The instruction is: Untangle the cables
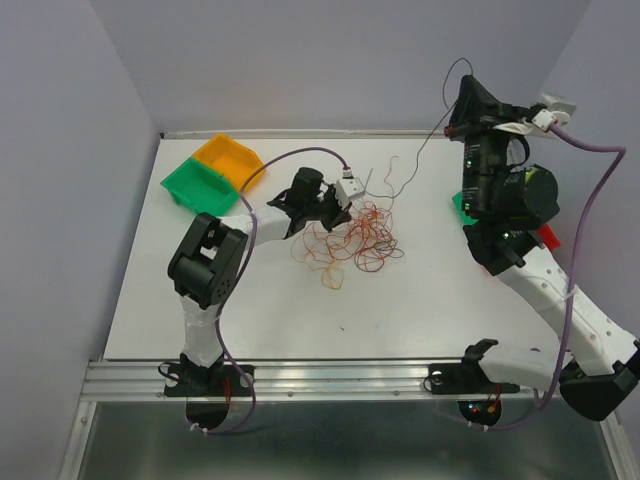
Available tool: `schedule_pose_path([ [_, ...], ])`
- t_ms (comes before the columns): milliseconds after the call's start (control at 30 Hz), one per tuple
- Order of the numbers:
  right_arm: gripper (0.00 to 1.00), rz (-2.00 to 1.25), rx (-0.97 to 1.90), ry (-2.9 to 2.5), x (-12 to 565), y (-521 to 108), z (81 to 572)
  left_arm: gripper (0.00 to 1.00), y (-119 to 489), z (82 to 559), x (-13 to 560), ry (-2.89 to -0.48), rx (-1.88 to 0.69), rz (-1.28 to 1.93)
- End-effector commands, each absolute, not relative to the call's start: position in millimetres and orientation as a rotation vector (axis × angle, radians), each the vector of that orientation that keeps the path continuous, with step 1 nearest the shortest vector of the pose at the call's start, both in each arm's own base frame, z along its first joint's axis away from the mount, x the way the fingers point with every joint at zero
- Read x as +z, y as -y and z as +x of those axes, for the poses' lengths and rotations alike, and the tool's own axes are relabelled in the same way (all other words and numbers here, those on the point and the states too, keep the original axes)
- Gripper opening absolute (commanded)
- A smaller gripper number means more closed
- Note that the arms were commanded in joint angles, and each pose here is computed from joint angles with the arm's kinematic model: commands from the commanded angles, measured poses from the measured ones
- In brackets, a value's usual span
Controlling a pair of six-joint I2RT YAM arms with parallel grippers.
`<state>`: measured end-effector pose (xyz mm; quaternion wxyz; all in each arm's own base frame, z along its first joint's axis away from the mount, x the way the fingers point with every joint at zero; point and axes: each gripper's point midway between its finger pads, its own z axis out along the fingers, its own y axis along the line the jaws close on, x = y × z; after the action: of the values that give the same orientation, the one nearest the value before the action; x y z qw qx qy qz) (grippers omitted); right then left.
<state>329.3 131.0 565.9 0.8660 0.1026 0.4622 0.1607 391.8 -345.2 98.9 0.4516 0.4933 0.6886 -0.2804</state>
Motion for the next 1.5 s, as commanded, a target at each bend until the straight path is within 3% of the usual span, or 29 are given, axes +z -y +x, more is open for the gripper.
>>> schedule_pose_path([
  [0,0.01,0.371,0.301,-0.775,620,-64,270,0.00,344,413,115,-1.699,-0.597,1.191],
  [333,0.01,0.456,0.224,-0.837,585,-39,263,0.00,337,414,119,-1.706,-0.541,1.196],
  [533,0.01,0.526,0.049,-0.976,521,-30,286,0.13,336,402,133,-1.668,-0.577,1.222],
  [867,0.01,0.574,-0.169,-1.126,446,2,332,0.13,331,386,151,-1.633,-0.597,1.237],
  [933,0.01,0.590,-0.056,-1.159,438,2,355,0.13,331,382,157,-1.618,-0.605,1.239],
  [967,0.01,0.632,-0.095,-1.170,432,31,365,0.13,330,381,158,-1.617,-0.608,1.238],
  [1467,0.00,0.755,-0.076,-1.316,359,100,418,0.14,333,368,160,-1.601,-0.663,1.268],
])
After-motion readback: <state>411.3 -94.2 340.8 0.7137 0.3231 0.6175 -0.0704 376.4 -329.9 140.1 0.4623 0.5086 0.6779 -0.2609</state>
